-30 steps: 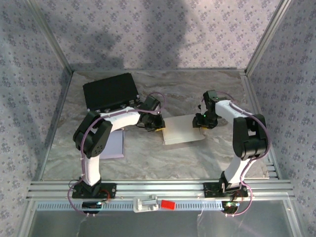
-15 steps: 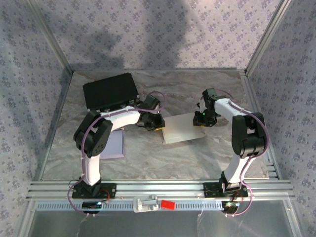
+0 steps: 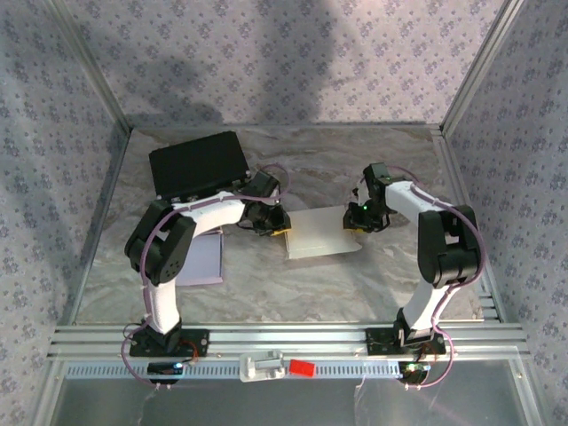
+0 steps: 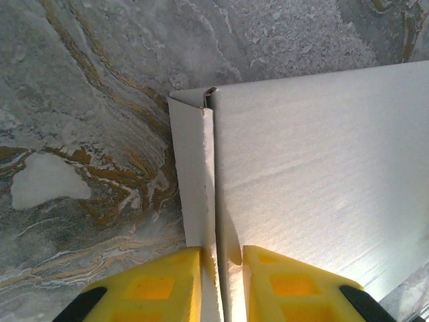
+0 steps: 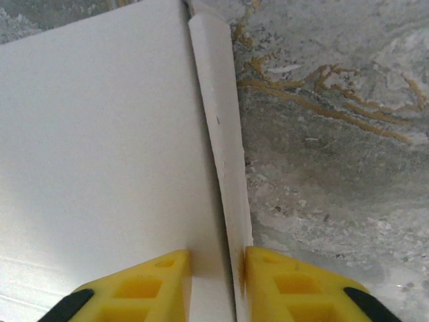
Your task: Fold the paper box
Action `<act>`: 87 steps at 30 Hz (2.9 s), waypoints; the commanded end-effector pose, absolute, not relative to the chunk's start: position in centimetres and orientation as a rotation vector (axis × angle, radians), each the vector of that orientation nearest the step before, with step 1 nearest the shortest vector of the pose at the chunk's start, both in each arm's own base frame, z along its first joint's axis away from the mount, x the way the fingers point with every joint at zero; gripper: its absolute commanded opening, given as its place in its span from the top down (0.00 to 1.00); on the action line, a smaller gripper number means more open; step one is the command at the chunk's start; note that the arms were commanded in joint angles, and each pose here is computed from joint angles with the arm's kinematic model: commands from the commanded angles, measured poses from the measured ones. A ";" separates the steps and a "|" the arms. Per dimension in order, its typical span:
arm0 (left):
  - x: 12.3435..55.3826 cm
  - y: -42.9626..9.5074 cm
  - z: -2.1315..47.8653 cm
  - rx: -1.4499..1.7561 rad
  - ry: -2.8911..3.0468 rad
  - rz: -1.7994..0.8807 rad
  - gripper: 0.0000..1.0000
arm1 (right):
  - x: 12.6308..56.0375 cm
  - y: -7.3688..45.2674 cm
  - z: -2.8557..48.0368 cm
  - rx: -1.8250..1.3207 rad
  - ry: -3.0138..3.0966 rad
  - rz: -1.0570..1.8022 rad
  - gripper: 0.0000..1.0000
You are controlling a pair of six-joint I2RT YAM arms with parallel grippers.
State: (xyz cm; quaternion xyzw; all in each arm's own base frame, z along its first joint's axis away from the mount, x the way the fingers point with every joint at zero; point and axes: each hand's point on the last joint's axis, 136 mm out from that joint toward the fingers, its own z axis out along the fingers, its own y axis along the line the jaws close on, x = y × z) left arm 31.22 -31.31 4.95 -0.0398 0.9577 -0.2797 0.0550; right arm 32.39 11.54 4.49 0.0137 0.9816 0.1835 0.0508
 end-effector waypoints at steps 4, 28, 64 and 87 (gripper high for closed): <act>30.7 -31.0 5.3 -0.110 2.910 -0.870 0.79 | 32.8 10.1 5.9 0.150 2.925 0.644 0.56; 31.8 -27.6 1.3 -0.242 2.852 -1.019 0.93 | 33.4 16.4 5.9 0.044 2.784 1.195 0.30; 24.3 -33.4 17.4 1.442 1.980 -0.294 0.58 | 31.2 17.1 10.7 1.268 2.920 1.667 0.67; 24.2 -34.3 13.0 1.613 2.030 -0.187 0.59 | 26.8 17.3 9.2 1.593 2.955 1.761 0.60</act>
